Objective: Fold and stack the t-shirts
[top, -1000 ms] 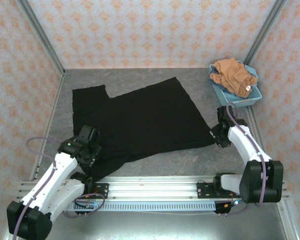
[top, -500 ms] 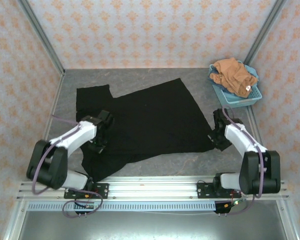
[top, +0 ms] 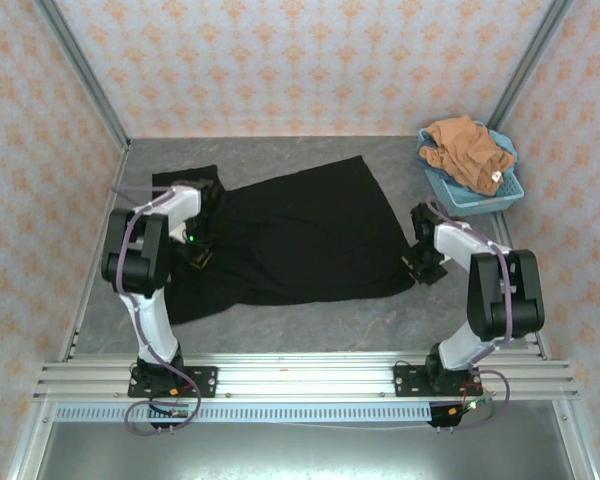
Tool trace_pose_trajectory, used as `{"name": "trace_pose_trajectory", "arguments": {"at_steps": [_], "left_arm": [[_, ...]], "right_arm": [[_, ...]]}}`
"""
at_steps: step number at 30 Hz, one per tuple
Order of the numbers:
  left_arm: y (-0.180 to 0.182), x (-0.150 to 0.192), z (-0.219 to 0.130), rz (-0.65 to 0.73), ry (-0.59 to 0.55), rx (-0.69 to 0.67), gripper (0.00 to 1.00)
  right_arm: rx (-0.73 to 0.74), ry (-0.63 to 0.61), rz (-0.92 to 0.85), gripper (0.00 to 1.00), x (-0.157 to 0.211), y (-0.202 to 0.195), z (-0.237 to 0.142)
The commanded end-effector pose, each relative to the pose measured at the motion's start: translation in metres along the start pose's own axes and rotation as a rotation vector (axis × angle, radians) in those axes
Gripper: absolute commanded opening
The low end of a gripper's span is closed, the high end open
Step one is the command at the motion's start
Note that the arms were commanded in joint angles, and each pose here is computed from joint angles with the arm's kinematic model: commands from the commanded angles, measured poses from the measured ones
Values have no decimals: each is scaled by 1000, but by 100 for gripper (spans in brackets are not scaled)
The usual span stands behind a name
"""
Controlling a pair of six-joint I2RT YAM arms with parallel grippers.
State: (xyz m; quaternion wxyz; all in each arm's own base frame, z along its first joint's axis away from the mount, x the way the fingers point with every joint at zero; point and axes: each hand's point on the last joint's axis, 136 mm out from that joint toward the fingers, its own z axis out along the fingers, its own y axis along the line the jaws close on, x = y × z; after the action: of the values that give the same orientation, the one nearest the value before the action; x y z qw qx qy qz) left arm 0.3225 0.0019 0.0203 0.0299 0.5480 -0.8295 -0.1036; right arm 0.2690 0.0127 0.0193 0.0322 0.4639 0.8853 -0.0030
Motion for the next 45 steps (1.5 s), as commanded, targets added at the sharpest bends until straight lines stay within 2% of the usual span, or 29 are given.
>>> {"name": "trace_pose_trajectory", "arguments": {"at_steps": [1, 5, 8, 10, 12, 15, 18, 22, 25, 28, 30, 35, 45], "left_arm": [[-71, -45, 6, 144, -108, 98, 0], [-131, -75, -14, 207, -127, 187, 0], [-171, -91, -36, 207, -145, 317, 0], [-190, -98, -55, 207, -168, 390, 0], [-193, -100, -67, 205, -170, 412, 0], [-165, -95, -88, 216, -209, 353, 0], [-108, -79, -102, 186, -220, 279, 0], [-22, -34, -107, 137, -186, 264, 0], [28, 9, -89, 131, -117, 233, 0], [66, 43, -62, 61, -20, 228, 0], [87, 54, -57, 22, -21, 223, 0], [125, 64, -66, -78, -54, 261, 0], [157, 66, -92, -134, -67, 326, 0]], "right_arm": [[-48, 9, 33, 0, -10, 31, 5], [-85, 27, 66, 0, -24, 68, 12], [-114, 14, 72, 0, -36, 94, 9], [-126, -8, 64, 0, -46, 107, 3], [-129, -28, 52, 0, -53, 114, -3], [-141, -44, 31, 0, -56, 115, -15], [-159, -61, 11, 0, -52, 106, -28], [-163, -72, -21, 0, -43, 88, -41], [-131, -67, -64, 0, -38, 76, -39], [-95, -66, -99, 0, -36, 67, -34], [-69, -75, -113, 0, -36, 60, -31], [-6, -119, -153, 0, -41, 46, -30], [22, -209, -199, 0, -63, 48, -53]]}}
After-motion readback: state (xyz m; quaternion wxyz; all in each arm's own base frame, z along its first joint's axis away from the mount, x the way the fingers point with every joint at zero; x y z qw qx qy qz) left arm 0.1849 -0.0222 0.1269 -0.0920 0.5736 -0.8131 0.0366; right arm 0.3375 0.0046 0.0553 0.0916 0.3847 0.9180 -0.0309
